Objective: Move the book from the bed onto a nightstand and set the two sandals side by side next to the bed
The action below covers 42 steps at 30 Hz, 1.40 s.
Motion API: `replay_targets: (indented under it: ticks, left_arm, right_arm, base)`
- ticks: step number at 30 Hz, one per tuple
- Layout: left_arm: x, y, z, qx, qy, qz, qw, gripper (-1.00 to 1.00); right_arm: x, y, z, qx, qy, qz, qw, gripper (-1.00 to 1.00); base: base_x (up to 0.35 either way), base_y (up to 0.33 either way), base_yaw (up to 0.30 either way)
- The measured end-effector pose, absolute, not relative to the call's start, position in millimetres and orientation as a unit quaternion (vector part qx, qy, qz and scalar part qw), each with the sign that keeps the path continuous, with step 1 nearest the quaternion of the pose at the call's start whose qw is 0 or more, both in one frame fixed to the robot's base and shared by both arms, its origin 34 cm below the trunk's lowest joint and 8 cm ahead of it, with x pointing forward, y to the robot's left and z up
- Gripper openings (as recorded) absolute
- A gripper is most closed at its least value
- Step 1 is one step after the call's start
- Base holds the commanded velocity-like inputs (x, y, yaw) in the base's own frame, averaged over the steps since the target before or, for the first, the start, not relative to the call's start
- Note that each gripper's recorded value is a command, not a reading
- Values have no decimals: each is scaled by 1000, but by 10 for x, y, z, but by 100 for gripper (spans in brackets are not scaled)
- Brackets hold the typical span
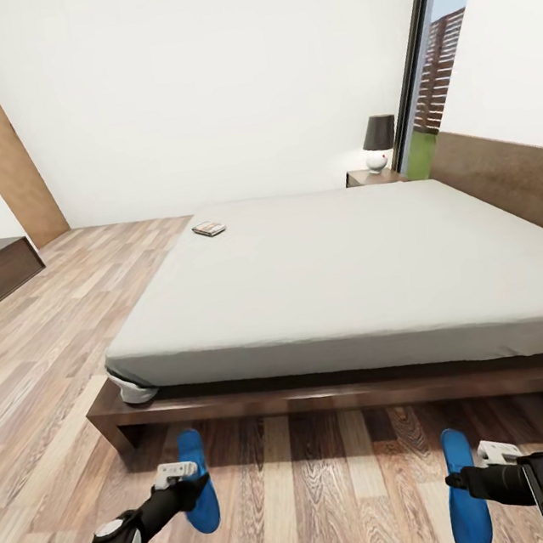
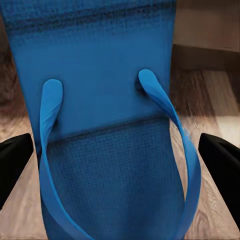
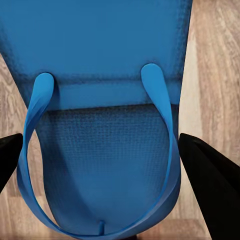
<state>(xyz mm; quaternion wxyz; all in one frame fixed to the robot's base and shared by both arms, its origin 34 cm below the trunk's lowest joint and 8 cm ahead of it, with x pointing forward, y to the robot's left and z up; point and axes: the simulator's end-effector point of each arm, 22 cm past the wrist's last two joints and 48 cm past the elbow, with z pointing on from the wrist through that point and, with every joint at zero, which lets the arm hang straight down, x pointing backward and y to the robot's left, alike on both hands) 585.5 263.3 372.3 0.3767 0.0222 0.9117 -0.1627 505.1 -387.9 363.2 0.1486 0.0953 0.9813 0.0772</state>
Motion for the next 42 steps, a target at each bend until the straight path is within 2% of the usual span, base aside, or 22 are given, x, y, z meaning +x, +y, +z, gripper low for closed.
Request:
replay_targets:
  ticks: [4, 12, 15, 17, 42]
  left_arm:
    - [5776, 2879, 3698, 49, 937, -123, 322, -100]
    - [5685, 3364, 3766, 83, 962, -41, 258, -100]
    - [5475, 3549, 3669, 70, 977, -18, 200, -100]
    - [5454, 3573, 3667, 65, 980, -16, 189, -100]
    - [5366, 3490, 3275, 75, 980, -11, 182, -100]
  right_arm:
    - [5050, -3881, 3631, 95, 981, 76, 148, -100]
    - [5052, -3882, 3631, 94, 981, 76, 149, -100]
    - [5052, -3873, 3629, 94, 981, 77, 149, -100]
    - [5054, -3870, 3630, 94, 981, 77, 149, -100]
    - [4960, -3835, 3245, 92, 982, 78, 148, -100]
  base:
    - [0, 0, 0]
    - [0, 0, 0]
    - [0, 0, 0]
    - [0, 0, 0]
    - [0, 0, 0]
